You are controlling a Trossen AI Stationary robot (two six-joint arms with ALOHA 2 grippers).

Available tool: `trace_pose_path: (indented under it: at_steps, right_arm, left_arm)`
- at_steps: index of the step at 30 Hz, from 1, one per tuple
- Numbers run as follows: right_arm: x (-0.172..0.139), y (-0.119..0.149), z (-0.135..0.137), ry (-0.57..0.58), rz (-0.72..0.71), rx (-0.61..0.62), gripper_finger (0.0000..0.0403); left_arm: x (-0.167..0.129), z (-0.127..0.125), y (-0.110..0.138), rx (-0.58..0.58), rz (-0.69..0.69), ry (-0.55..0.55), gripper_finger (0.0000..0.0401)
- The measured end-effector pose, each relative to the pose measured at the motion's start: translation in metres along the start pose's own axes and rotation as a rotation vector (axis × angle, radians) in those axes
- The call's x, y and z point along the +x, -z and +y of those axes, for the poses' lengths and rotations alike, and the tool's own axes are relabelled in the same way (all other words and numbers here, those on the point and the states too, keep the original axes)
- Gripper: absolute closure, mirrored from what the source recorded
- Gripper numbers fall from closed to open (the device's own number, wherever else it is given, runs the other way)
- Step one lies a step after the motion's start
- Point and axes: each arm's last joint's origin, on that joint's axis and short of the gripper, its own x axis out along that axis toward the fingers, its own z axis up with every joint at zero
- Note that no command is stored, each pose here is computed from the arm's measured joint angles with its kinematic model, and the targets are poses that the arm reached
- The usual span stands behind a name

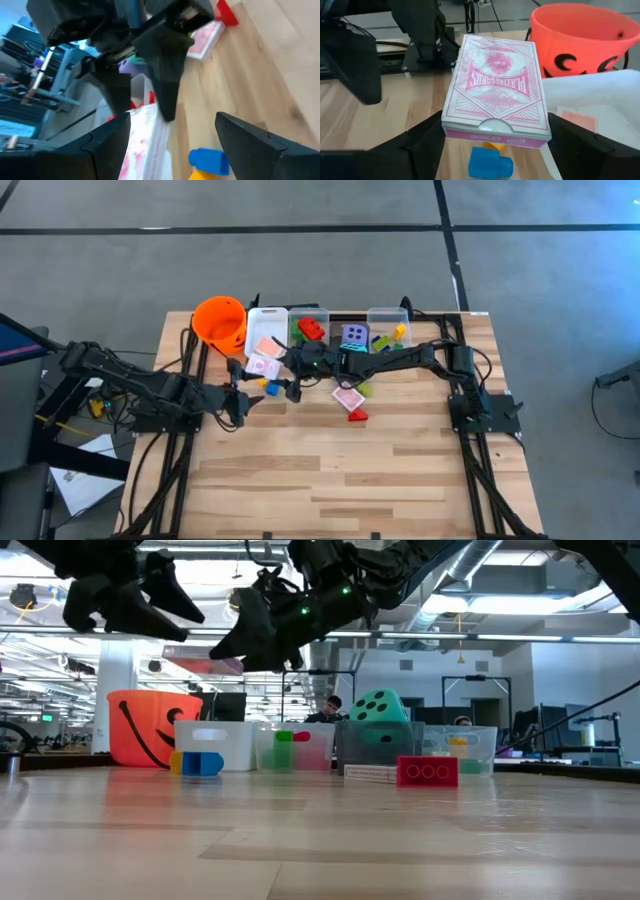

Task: Pick & Place Toys
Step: Put the pink playing card box into the white bin

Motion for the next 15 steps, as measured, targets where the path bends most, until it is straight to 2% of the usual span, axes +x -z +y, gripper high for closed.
trace_pose_path:
  at_steps: [4, 10, 15]
  right_arm:
    - [0.000, -0.001, -0.001, -0.012, -0.005, 0.012, 0.0106]
    - [0.000, -0.002, 0.006, -0.025, -0.015, 0.006, 0.0106]
    - [-0.001, -0.004, 0.016, -0.048, -0.043, -0.001, 0.0106]
  left_arm:
    - [0.000, 0.000, 0.005, 0.051, 0.072, -0.054, 0.0116]
    - [0.001, -0.006, 0.018, 0.173, 0.218, -0.063, 0.0116]
    - [0.006, -0.006, 0.017, 0.199, 0.281, -0.175, 0.0116]
